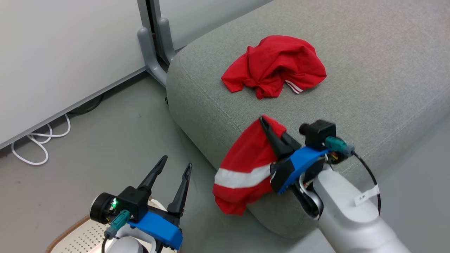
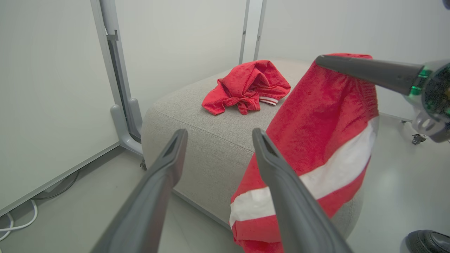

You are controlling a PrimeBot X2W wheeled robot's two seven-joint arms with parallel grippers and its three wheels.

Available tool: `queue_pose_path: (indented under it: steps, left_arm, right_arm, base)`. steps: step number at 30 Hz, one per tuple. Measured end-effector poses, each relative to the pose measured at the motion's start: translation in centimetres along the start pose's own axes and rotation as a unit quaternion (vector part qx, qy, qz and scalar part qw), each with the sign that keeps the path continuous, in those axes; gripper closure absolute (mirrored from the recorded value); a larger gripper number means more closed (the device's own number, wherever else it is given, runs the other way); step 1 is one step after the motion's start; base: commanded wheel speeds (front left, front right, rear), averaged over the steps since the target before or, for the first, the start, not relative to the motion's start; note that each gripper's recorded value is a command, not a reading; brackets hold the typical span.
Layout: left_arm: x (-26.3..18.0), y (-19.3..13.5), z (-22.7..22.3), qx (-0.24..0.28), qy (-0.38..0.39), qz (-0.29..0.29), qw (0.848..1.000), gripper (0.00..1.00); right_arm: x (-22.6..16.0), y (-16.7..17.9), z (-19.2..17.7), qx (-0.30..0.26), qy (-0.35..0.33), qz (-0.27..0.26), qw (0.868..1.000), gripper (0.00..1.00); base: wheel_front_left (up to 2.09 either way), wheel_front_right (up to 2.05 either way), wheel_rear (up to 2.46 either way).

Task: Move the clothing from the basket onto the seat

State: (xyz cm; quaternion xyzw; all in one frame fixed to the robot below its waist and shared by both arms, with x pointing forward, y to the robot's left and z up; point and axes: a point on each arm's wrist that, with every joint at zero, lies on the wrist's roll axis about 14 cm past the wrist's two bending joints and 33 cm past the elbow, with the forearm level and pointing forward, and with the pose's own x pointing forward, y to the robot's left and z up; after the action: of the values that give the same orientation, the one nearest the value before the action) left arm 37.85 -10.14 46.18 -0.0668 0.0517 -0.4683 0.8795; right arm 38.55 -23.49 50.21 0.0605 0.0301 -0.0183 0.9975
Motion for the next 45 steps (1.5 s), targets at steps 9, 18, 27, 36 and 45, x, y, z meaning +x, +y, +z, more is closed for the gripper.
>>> queue_pose_path:
  steps: [9, 18, 27, 36, 45]
  left_arm:
    - [1.4, 1.8, -0.6, -0.001, -0.008, -0.008, 1.0, 0.0]
    - [2.5, 5.2, -2.5, -0.008, -0.006, -0.004, 1.0, 0.0]
    - [2.7, 9.0, -5.1, -0.01, -0.001, 0.008, 1.0, 0.0]
    - [2.7, 11.3, -6.4, -0.019, -0.016, 0.018, 1.0, 0.0]
    - [1.8, 13.7, -9.1, -0.022, 0.005, 0.036, 0.999, 0.0]
  right_arm:
    - [5.2, -2.1, 7.7, -0.049, -0.077, -0.012, 0.996, 1.0]
    - [9.9, -8.1, 16.5, -0.113, -0.145, -0.066, 0.981, 1.0]
    - [12.4, -14.2, 22.4, -0.152, -0.198, -0.141, 0.958, 1.0]
    - [15.5, -18.0, 15.6, -0.16, -0.124, -0.185, 0.962, 1.0]
    - [16.6, -20.9, 5.1, -0.138, -0.029, -0.219, 0.966, 1.0]
  base:
    - [0.0, 0.0, 0.0]
    - [0.0, 0.0, 0.0]
    - [0.0, 0.0, 0.0]
    - [0.0, 0.0, 0.0]
    - [0.0, 0.0, 0.0]
